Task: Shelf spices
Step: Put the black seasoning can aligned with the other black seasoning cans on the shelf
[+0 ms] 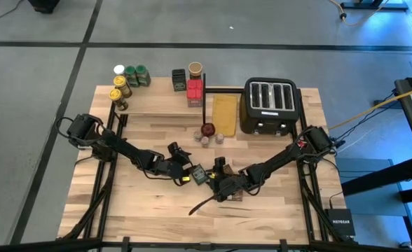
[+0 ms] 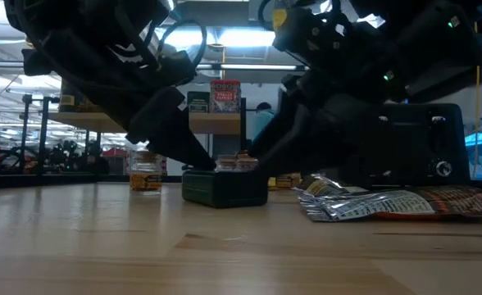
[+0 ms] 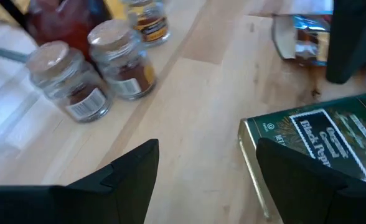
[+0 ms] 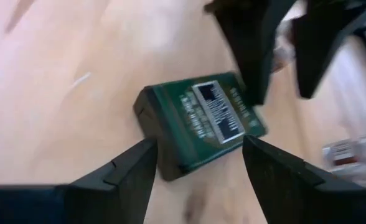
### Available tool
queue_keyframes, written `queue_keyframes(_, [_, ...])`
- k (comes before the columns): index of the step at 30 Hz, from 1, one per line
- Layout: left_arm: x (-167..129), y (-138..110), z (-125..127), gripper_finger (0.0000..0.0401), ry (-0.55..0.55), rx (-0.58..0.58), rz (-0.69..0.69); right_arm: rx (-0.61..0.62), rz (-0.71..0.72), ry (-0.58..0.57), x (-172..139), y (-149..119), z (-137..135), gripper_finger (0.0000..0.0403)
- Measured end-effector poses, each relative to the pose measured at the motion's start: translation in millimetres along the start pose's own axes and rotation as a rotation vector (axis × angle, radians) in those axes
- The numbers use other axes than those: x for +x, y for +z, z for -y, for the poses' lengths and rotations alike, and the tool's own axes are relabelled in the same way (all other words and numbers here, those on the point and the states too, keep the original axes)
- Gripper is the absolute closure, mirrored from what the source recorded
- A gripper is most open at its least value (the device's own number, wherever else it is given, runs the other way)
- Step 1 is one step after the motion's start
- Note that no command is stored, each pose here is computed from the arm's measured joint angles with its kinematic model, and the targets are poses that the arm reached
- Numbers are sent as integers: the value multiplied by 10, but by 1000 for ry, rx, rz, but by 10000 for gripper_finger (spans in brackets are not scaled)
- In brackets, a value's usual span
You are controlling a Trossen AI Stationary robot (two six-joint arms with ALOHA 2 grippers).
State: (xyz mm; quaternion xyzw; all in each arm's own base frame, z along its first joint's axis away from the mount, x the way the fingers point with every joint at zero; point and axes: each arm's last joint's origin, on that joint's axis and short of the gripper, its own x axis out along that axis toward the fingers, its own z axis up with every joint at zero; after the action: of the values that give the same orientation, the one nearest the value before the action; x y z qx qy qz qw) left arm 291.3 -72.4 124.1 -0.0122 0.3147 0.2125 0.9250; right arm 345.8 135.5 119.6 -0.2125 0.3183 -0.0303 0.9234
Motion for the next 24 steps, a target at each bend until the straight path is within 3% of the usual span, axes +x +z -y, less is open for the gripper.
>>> queue_keyframes(5, [11,-72,-58,136,21,-36,-13,-6,23,-82,32,32,88,162])
queue_keyframes(15, [18,-93,-77,136,28,-32,-27,-14,52,-99,44,67,126,162])
queue_keyframes(20, [32,-111,-104,136,45,-15,-42,-4,88,-218,63,130,244,162])
queue_keyframes(24, [40,-132,-91,136,12,-19,-63,-62,114,-270,71,214,310,162])
